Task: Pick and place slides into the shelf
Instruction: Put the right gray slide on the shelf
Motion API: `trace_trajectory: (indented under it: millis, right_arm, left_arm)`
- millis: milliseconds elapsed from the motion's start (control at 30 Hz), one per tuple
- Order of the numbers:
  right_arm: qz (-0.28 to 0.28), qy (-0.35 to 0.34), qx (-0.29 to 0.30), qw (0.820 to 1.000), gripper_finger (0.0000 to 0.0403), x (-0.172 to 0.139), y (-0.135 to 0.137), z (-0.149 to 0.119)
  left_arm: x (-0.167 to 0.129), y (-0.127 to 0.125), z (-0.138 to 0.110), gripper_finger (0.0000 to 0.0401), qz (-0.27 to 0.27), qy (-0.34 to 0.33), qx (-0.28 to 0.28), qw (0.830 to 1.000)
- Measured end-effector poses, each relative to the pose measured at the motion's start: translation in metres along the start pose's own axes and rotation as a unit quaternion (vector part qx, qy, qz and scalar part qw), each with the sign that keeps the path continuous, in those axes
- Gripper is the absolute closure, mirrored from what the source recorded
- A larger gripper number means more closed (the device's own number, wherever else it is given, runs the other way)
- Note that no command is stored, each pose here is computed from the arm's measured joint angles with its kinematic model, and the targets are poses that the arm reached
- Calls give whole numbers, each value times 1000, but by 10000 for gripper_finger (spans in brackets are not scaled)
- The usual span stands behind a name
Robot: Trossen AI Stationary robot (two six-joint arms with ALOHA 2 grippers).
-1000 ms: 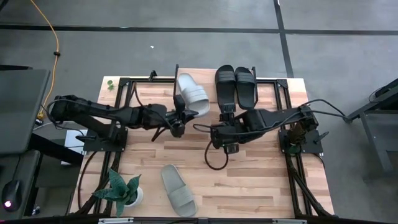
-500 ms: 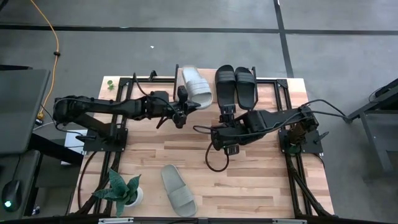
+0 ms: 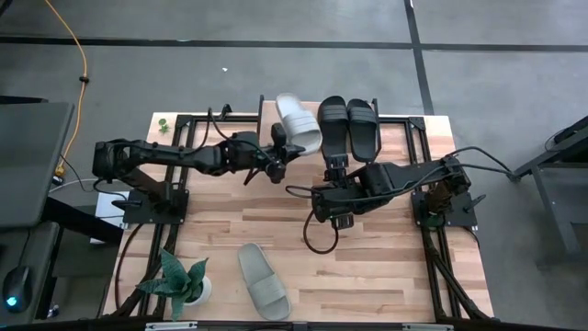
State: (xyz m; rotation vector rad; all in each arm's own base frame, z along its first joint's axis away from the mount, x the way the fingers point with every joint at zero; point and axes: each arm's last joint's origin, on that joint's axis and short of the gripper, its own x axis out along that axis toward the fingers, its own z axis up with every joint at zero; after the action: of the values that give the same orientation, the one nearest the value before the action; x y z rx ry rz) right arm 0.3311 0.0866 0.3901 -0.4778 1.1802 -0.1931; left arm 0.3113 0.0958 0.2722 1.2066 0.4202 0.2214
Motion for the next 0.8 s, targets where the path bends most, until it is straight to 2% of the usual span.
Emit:
trace_trajectory:
  millis: [367, 800]
  right_arm:
    - [3, 0, 2, 1000, 206, 0, 0, 0]
    - [3, -2, 1, 1000, 206, 0, 0, 0]
  left_arm:
    - [1, 3, -8, 378, -5, -27, -27, 999]
    - [2, 14, -37, 381, -5, -48, -61, 997]
